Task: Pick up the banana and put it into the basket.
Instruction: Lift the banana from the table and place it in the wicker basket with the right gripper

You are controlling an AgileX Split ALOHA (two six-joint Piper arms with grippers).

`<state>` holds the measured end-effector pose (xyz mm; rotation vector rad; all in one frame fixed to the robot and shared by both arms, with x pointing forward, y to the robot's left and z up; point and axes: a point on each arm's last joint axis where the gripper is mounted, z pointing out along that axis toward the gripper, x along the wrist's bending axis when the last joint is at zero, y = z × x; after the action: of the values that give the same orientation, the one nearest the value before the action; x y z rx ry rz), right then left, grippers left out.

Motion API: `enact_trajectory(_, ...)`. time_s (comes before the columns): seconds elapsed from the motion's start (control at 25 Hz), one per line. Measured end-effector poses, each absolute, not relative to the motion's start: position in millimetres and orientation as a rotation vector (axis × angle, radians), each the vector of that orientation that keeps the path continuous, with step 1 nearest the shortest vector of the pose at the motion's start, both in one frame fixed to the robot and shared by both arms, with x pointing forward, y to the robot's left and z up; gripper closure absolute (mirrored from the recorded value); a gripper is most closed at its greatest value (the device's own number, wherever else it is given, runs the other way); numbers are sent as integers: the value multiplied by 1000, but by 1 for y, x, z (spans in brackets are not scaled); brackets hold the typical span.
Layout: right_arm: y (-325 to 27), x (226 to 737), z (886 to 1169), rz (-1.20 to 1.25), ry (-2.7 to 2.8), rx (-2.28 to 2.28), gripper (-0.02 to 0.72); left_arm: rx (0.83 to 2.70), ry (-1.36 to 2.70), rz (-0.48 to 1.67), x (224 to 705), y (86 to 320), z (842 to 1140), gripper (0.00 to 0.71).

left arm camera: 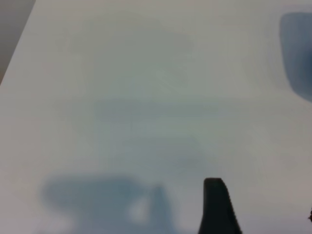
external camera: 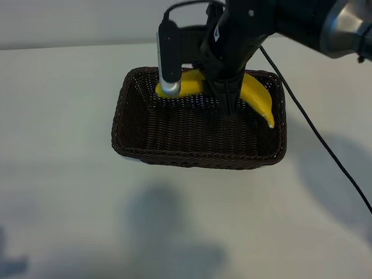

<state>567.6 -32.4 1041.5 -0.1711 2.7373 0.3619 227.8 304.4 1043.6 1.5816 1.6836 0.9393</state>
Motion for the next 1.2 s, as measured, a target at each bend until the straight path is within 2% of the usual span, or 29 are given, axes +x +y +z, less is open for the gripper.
enact_trajectory(0.24,-26,576,1003,289,2818,-188,280,1582,1684,939,228,304,1044,228)
enact_trajectory(0.48,-18,586,980,310,2793,-188,280,1582,1684,939,228,304,1044,228)
enact_trajectory(0.92,-16,588,978,323,2781,-177,278,1582,1684,939,228,304,1044,228)
enact_trajectory(1.2,-16,588,978,335,2788,-123,187,1582,1685,938,228,304,1043,228)
